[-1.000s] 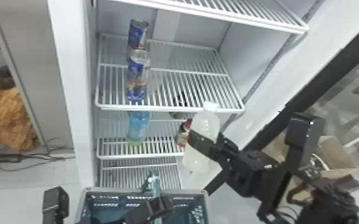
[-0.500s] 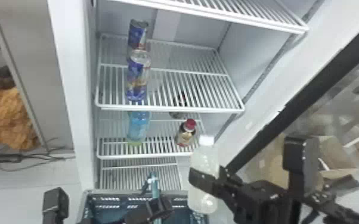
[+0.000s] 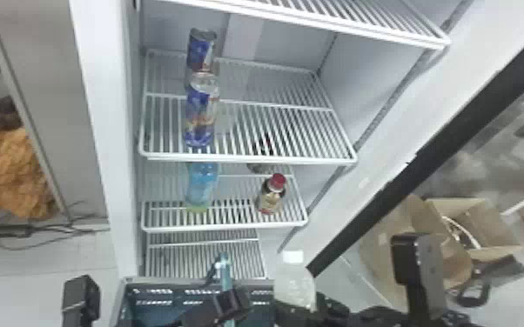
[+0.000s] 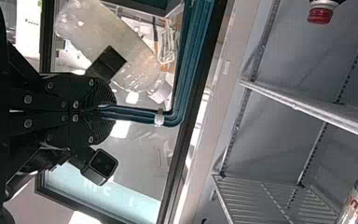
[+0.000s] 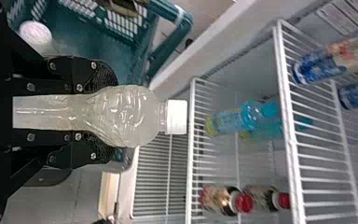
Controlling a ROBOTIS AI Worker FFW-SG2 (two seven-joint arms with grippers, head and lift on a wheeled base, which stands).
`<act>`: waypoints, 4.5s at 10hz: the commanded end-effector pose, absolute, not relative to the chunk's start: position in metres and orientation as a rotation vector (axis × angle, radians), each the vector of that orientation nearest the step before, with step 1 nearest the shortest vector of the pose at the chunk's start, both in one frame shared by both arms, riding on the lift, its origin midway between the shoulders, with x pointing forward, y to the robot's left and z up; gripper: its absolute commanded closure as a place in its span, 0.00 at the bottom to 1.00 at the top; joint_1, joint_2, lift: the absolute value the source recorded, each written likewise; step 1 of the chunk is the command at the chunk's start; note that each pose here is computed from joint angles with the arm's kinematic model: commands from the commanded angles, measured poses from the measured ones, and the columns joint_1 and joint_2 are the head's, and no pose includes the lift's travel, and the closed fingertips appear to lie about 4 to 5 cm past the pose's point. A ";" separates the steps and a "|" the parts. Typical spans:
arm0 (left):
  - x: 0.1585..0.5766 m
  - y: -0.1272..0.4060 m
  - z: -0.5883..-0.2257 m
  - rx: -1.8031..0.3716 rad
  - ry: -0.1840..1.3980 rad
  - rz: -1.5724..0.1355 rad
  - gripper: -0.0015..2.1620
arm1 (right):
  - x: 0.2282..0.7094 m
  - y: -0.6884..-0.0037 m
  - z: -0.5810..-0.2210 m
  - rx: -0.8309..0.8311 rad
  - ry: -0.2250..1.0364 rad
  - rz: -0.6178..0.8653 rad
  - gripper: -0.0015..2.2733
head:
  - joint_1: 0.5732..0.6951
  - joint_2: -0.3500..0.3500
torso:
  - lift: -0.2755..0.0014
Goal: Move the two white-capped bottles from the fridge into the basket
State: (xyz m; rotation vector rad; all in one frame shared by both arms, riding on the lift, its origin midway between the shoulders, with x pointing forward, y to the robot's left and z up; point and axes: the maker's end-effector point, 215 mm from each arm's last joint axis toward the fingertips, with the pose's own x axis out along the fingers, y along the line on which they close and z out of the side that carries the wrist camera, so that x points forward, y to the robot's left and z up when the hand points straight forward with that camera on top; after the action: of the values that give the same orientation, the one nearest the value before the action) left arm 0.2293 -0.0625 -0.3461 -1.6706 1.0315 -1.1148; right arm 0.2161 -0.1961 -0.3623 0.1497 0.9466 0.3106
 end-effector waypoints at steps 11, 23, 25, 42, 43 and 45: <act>0.231 -0.062 -0.347 -1.672 1.029 -1.109 0.55 | 0.224 -0.198 -0.358 0.133 0.929 0.305 0.05 | 1.00 0.00 | 0.99; 0.231 -0.062 -0.351 -1.673 1.029 -1.097 0.55 | 0.360 -0.257 -0.324 0.140 0.402 0.138 0.05 | 1.00 0.00 | 0.99; 0.231 -0.062 -0.351 -1.673 1.027 -1.095 0.55 | 0.388 -0.273 -0.310 0.155 0.188 0.119 0.05 | 1.00 0.00 | 0.99; 0.230 -0.063 -0.358 -1.670 1.045 -1.085 0.55 | 0.398 -0.264 -0.287 0.064 -0.142 0.073 0.05 | 1.00 0.00 | 0.99; 0.230 -0.063 -0.358 -1.670 1.045 -1.085 0.55 | 0.398 -0.265 -0.287 0.063 -0.142 0.070 0.05 | 1.00 0.00 | 0.99; 0.230 -0.063 -0.357 -1.672 1.044 -1.086 0.55 | 0.398 -0.264 -0.286 0.064 -0.144 0.072 0.05 | 1.00 0.00 | 0.99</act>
State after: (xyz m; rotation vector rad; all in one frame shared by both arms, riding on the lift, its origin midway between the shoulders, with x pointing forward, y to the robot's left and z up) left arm 0.2303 -0.0633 -0.3574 -1.6707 1.0445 -1.0853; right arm 0.3975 -0.2645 -0.2861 0.0639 -0.1437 0.0707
